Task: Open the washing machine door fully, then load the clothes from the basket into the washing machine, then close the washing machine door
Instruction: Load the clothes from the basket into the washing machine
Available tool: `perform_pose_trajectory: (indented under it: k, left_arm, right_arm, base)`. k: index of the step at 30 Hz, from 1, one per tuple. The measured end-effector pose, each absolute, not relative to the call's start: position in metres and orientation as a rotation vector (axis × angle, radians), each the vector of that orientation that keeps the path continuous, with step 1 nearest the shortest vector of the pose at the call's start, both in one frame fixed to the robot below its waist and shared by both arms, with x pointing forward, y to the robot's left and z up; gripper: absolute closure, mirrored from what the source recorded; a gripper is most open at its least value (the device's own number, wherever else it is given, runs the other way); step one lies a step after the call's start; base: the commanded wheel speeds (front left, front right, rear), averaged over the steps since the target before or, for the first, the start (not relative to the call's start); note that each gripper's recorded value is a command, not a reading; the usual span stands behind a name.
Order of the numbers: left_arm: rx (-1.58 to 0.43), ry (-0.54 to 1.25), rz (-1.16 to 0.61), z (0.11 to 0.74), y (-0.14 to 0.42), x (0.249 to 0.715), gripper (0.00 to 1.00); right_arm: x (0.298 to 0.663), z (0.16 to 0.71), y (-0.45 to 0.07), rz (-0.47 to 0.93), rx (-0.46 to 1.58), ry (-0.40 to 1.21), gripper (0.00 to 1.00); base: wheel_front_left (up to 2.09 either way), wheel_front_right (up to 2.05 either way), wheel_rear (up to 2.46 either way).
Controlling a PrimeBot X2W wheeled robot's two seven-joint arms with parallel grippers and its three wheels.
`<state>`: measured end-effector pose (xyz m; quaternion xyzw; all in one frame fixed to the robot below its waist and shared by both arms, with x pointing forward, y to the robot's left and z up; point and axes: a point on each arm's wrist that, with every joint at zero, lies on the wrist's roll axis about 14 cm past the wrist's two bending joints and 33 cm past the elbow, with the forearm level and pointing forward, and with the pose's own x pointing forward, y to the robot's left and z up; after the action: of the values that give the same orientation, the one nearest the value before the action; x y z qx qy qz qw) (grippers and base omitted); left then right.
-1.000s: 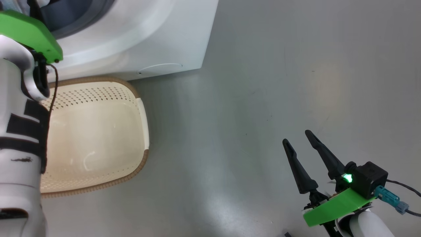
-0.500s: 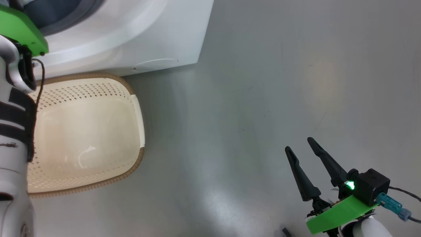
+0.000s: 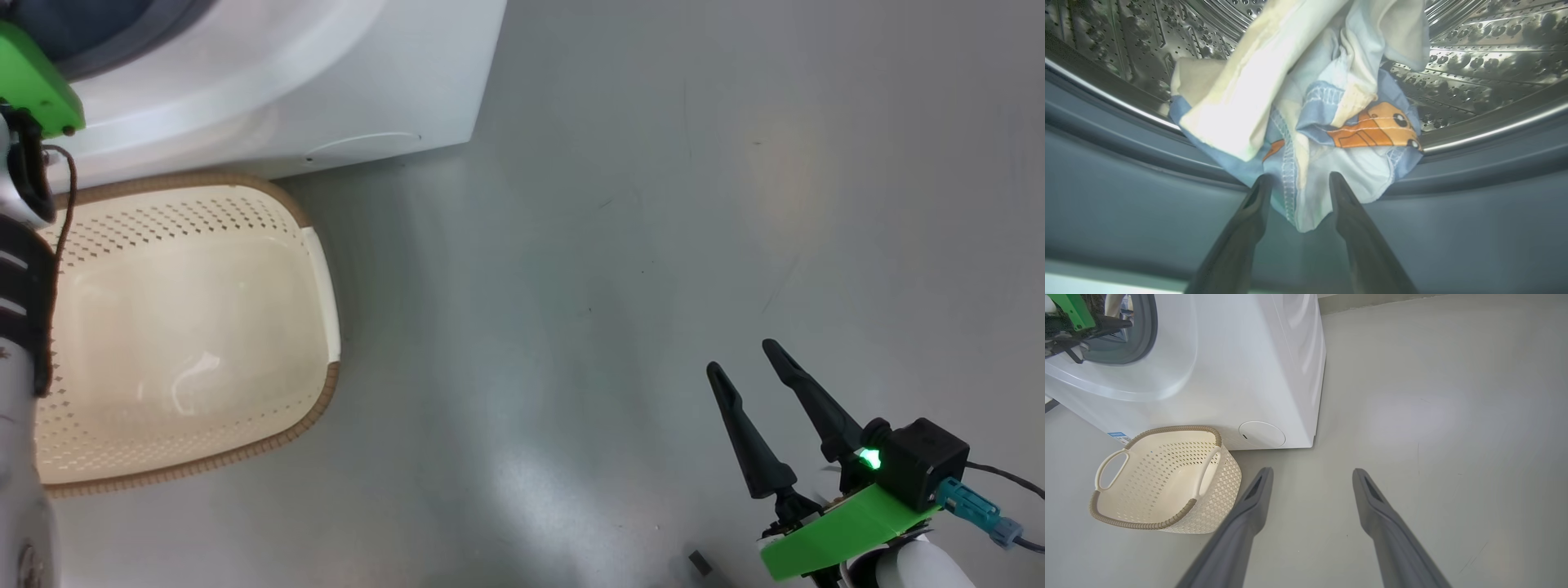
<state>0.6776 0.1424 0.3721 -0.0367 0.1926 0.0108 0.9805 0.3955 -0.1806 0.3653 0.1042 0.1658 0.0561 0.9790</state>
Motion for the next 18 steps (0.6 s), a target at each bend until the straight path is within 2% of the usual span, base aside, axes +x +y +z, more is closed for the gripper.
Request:
perform_pose_trajectory:
  k: [2, 5, 18]
  left_arm:
    - [-0.073, 0.396, 0.028, 0.369, 0.143, 0.677, 0.5]
    - [-0.07, 0.396, 0.03, 0.367, 0.144, 0.677, 0.57]
    - [-0.05, 0.399, 0.047, 0.363, 0.149, 0.684, 0.66]
  right_arm:
    - [0.395, 0.365, -0.182, 0.11, 0.208, 0.334, 0.0]
    - [0.394, 0.366, -0.184, 0.106, 0.204, 0.333, 0.0]
    - [0.388, 0.364, -0.191, 0.081, 0.197, 0.346, 0.0]
  base:
    - [0.0, 0.0, 0.0]
    - [0.0, 0.0, 0.0]
    - [0.0, 0.0, 0.0]
